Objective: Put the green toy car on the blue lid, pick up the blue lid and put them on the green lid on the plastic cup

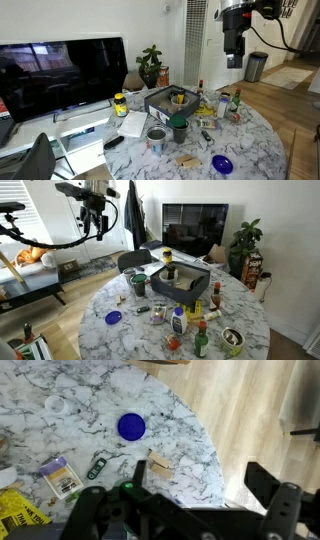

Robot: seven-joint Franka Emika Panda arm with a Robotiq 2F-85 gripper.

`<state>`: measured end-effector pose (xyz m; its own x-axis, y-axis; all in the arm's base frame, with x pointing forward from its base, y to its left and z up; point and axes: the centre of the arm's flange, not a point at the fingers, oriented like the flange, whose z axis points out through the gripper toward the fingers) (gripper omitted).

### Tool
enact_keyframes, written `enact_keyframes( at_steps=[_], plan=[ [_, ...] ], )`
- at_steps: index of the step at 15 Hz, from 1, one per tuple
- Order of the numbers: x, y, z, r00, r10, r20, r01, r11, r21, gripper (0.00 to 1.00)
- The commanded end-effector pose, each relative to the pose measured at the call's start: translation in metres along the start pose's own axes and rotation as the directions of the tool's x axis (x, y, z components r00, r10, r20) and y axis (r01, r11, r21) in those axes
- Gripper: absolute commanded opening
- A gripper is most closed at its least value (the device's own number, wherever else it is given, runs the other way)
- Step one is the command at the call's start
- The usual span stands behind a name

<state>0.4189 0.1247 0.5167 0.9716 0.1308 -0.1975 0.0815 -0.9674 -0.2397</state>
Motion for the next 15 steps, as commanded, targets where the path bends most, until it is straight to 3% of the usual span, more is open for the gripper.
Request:
enact_keyframes(
  at_steps=[1, 5, 8, 11, 13, 15],
  plan=[
    [0.000, 0.000, 0.000, 1.000, 0.000, 0.000, 0.000, 1.000, 0.000, 1.00],
    [0.000, 0.000, 0.000, 1.000, 0.000, 0.000, 0.000, 1.000, 0.000, 1.00],
    [0.027, 0.022, 0.049, 0.989, 0.117, 0.091, -0.121, 0.991, 0.048, 1.00],
    [0.049, 0.040, 0.104, 0.965, 0.232, 0.120, -0.239, 0.970, 0.048, 1.00],
    [0.066, 0.052, 0.141, 0.944, 0.318, 0.087, -0.322, 0.946, 0.036, 1.00],
    [0.084, 0.067, 0.177, 0.929, 0.370, -0.017, -0.370, 0.929, 0.017, 1.00]
  ],
)
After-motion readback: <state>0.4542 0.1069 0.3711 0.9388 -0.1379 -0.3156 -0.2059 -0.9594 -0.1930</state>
